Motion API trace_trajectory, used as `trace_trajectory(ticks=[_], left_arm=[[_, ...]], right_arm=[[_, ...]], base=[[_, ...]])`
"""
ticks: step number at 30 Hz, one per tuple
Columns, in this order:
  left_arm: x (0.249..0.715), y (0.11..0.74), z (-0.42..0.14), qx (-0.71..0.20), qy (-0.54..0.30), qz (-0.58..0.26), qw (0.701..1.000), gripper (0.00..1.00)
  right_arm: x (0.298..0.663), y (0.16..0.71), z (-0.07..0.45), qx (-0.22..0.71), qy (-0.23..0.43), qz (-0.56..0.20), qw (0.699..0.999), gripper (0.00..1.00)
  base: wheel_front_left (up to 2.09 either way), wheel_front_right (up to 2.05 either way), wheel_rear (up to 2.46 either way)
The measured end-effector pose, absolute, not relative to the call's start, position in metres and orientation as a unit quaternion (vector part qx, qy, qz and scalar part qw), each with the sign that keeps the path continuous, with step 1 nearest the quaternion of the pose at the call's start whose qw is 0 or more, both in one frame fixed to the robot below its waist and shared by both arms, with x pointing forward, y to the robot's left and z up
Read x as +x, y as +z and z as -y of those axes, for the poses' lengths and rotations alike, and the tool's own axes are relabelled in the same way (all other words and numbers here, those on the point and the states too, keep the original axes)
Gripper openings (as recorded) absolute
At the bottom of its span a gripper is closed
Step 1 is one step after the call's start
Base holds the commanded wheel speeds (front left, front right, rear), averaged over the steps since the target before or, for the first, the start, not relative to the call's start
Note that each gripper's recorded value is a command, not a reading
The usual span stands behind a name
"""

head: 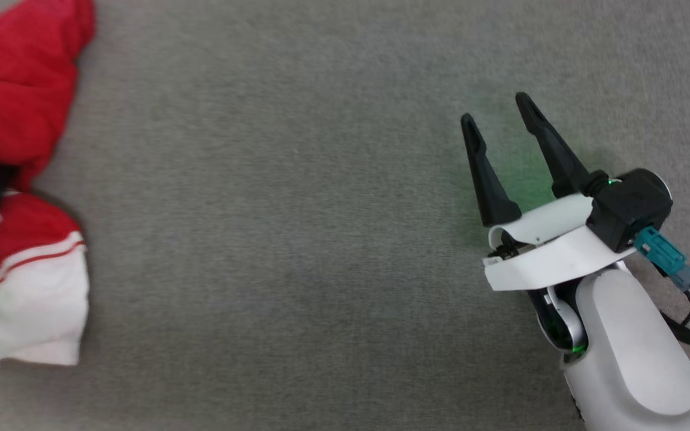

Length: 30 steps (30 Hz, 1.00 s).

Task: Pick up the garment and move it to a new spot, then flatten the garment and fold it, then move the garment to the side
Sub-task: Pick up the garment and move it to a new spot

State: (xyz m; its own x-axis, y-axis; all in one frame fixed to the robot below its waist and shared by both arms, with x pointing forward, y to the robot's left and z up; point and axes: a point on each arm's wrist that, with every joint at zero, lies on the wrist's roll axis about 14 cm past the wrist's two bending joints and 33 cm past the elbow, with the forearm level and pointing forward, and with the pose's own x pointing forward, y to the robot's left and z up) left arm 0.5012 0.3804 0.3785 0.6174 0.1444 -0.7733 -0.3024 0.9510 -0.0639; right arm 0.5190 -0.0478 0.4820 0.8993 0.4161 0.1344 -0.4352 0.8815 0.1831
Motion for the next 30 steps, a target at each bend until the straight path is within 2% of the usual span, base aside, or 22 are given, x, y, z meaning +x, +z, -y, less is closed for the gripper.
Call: trace_trajectory(ticks=[4, 5, 6, 7, 8, 15, 20, 26, 30], left_arm=[[0.513, 0.358, -0.378, -0.094, 0.125, -0.44, 0.884, 1.0], [0.516, 0.355, -0.377, -0.095, 0.124, -0.443, 0.883, 0.87], [0.519, 0.351, -0.375, -0.097, 0.121, -0.447, 0.881, 0.49], [0.521, 0.348, -0.372, -0.098, 0.119, -0.448, 0.881, 0.33], [0.524, 0.347, -0.371, -0.099, 0.118, -0.446, 0.882, 0.0], [0.533, 0.362, -0.37, -0.1, 0.125, -0.377, 0.912, 0.0], [0.533, 0.397, -0.373, -0.075, 0.125, -0.297, 0.944, 0.0], [0.544, 0.482, -0.377, -0.033, 0.106, -0.17, 0.979, 0.0], [0.554, 0.535, -0.346, -0.008, 0.048, -0.094, 0.994, 0.0]], right_arm=[[0.525, 0.472, 0.055, 0.1, 0.212, 0.041, 0.971, 1.0], [0.526, 0.47, 0.057, 0.099, 0.211, 0.039, 0.972, 1.0], [0.527, 0.468, 0.058, 0.099, 0.21, 0.038, 0.972, 1.0], [0.526, 0.466, 0.059, 0.099, 0.209, 0.036, 0.972, 1.0], [0.526, 0.465, 0.06, 0.098, 0.207, 0.034, 0.973, 1.0], [0.517, 0.469, 0.057, 0.094, 0.214, 0.03, 0.972, 1.0], [0.505, 0.487, 0.056, 0.094, 0.218, 0.039, 0.971, 1.0], [0.486, 0.514, 0.057, 0.097, 0.218, 0.06, 0.969, 1.0], [0.473, 0.528, 0.066, 0.105, 0.202, 0.071, 0.971, 1.0]], base=[[0.0, 0.0, 0.0], [0.0, 0.0, 0.0], [0.0, 0.0, 0.0], [0.0, 0.0, 0.0], [0.0, 0.0, 0.0], [0.0, 0.0, 0.0], [0.0, 0.0, 0.0], [0.0, 0.0, 0.0], [0.0, 0.0, 0.0]])
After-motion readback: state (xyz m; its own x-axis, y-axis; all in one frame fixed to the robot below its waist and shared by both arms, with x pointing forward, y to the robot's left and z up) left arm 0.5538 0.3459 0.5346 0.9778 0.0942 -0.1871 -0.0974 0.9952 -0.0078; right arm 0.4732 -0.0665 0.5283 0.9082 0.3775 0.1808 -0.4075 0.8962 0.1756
